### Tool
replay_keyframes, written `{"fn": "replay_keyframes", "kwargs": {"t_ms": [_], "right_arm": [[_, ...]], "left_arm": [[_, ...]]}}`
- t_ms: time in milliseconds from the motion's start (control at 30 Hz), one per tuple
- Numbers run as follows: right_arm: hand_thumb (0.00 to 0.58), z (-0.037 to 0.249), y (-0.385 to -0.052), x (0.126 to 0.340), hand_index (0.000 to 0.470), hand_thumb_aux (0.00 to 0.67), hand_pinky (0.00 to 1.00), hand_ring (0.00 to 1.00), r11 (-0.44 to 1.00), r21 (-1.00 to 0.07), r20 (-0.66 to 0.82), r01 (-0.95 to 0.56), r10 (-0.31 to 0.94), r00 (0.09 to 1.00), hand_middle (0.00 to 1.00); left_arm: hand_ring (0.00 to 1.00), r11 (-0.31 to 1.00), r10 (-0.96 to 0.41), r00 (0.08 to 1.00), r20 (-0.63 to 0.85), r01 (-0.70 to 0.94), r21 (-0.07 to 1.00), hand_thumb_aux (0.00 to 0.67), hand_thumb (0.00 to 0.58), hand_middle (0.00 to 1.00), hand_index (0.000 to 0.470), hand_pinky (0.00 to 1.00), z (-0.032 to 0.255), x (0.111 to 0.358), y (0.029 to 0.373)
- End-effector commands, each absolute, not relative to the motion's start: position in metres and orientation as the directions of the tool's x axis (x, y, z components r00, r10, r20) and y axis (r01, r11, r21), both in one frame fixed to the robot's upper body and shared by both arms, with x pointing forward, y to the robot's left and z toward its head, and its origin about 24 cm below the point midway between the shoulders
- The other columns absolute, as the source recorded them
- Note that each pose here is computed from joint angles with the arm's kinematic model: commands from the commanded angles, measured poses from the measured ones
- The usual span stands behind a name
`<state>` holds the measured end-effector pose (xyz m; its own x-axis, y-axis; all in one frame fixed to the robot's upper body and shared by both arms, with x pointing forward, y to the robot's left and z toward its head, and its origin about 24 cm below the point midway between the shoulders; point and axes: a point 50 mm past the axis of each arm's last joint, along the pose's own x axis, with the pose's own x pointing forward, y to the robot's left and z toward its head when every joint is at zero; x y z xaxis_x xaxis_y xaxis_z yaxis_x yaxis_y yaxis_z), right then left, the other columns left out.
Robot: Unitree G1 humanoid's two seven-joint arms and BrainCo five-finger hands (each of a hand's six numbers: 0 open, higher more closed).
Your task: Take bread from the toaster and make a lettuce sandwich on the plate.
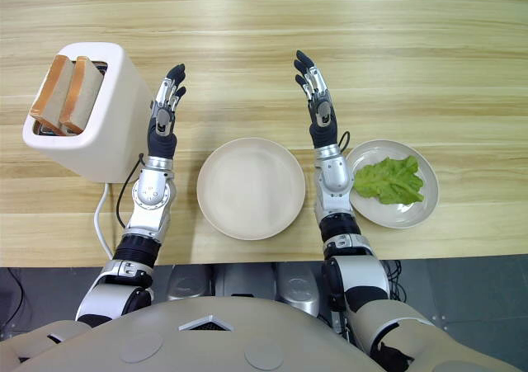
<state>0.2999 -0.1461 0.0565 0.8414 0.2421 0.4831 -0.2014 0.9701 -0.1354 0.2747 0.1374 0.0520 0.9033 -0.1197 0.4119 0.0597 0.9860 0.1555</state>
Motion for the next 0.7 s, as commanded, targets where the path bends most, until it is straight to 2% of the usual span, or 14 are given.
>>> {"fn": "replay_keyframes", "kwargs": {"t_ms": [33, 433, 500, 567, 600, 700], "right_arm": [[0.0, 0.055, -0.144, 0.299, 0.0, 0.0, 0.0, 0.0, 0.969, -0.134, 0.476, -0.208, 0.247, 0.844, 0.0], [0.0, 0.054, -0.144, 0.299, 0.0, 0.0, 0.0, 0.0, 0.969, -0.135, 0.474, -0.209, 0.248, 0.845, 0.0], [0.0, 0.054, -0.143, 0.3, 0.0, 0.0, 0.0, 0.0, 0.968, -0.135, 0.472, -0.212, 0.251, 0.845, 0.0], [0.0, 0.054, -0.145, 0.3, 0.0, 0.0, 0.0, 0.0, 0.969, -0.136, 0.472, -0.205, 0.245, 0.847, 0.0], [0.0, 0.054, -0.146, 0.299, 0.0, 0.0, 0.0, 0.0, 0.971, -0.135, 0.472, -0.199, 0.24, 0.848, 0.0], [0.0, 0.053, -0.147, 0.298, 0.0, 0.0, 0.0, 0.0, 0.971, -0.138, 0.47, -0.196, 0.238, 0.85, 0.0]], "left_arm": [[0.0, 0.986, -0.113, 0.907, 0.406, 0.053, 0.157, 0.0, 0.0, 0.0, 0.0, 0.0, 0.05, 0.275, 0.139], [0.0, 0.983, -0.115, 0.898, 0.424, 0.041, 0.179, 0.0, 0.0, 0.0, 0.0, 0.0, 0.054, 0.274, 0.141], [0.0, 0.959, -0.15, 0.866, 0.478, 0.01, 0.283, 0.0, 0.0, 0.0, 0.0, 0.0, 0.068, 0.27, 0.144], [0.0, 0.853, -0.281, 0.823, 0.493, -0.021, 0.522, 0.0, 0.0, 0.0, 0.0, 0.0, 0.082, 0.268, 0.144], [0.0, 0.792, -0.315, 0.814, 0.487, -0.057, 0.608, 0.0, 0.0, 0.0, 0.0, 0.0, 0.089, 0.268, 0.148], [0.0, 0.649, -0.325, 0.803, 0.5, -0.195, 0.736, 0.0, 0.0, 0.0, 0.0, 0.0, 0.113, 0.265, 0.169]]}}
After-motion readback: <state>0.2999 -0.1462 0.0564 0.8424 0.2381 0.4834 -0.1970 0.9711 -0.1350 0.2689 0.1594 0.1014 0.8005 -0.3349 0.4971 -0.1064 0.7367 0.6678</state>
